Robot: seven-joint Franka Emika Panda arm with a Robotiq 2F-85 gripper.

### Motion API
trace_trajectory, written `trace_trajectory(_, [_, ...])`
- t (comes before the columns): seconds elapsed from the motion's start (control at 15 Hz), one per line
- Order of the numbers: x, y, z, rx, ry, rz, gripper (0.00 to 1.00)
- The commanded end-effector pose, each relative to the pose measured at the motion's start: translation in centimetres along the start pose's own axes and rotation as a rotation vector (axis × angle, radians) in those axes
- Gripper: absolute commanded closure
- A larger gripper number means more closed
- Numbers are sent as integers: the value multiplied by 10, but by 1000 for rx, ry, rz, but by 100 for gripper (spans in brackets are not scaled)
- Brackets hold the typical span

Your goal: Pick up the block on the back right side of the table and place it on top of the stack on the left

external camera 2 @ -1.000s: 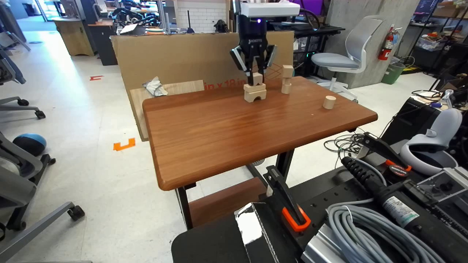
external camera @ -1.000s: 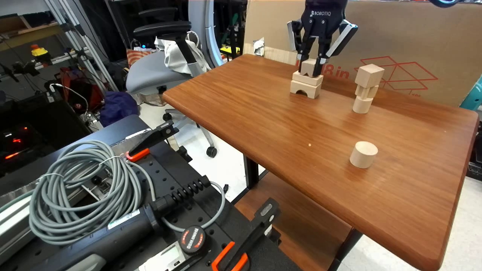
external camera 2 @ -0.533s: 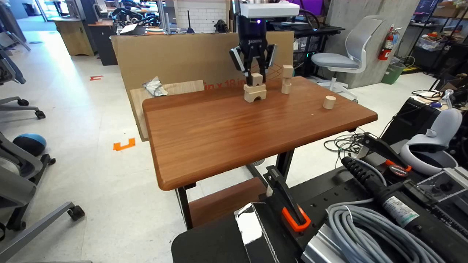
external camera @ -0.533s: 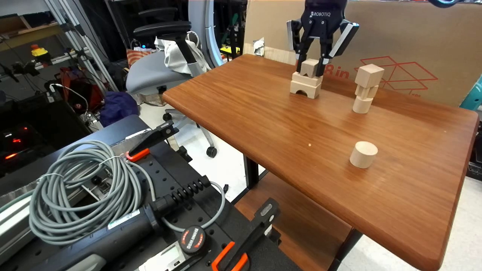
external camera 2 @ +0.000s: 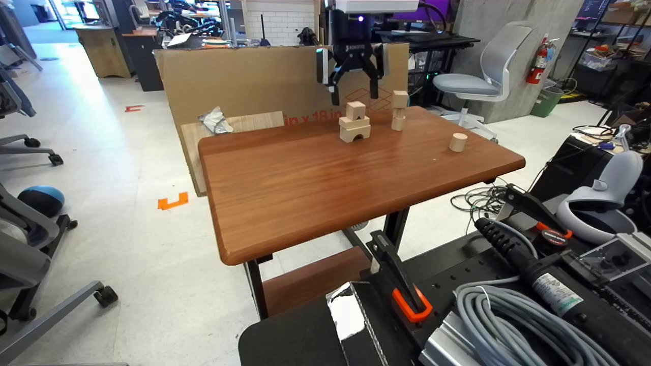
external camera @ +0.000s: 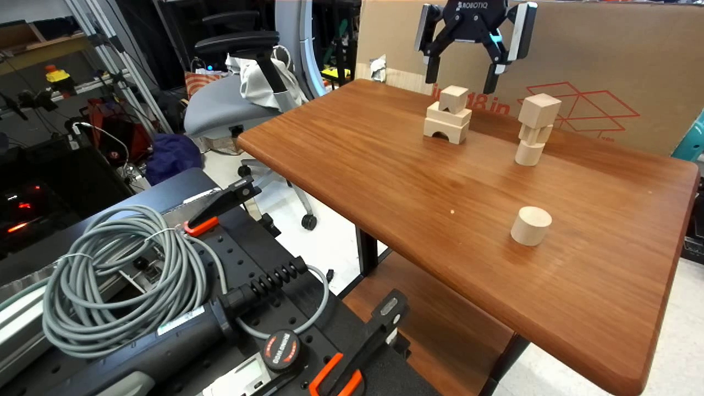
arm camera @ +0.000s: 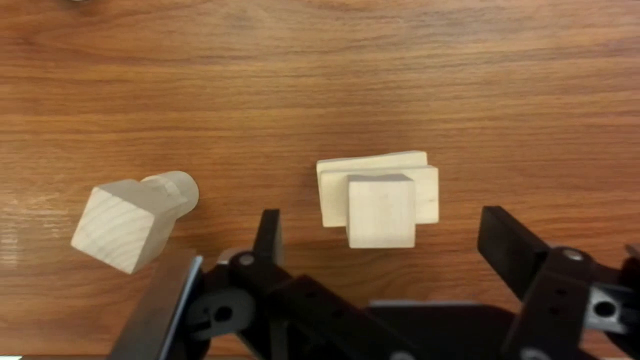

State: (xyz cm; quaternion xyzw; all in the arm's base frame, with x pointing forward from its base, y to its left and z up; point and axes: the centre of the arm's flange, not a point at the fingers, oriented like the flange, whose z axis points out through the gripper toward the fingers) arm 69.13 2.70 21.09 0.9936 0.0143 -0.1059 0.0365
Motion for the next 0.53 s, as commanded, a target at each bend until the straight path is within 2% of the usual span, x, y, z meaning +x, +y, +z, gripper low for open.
trace_trajectory(0.0, [-40,7,-39,-26,78,-29,0])
trace_trajectory(0.13, [-56,16,-57,-28,141,-27,0])
trace_trajectory(0.27, [-69,32,-65,-26,169,-30,0])
trace_trajectory(0.33, [-33,16,-58,-14,136,-11,0])
trace_trajectory(0.47, [-46,27,-66,-14,146,-10,0])
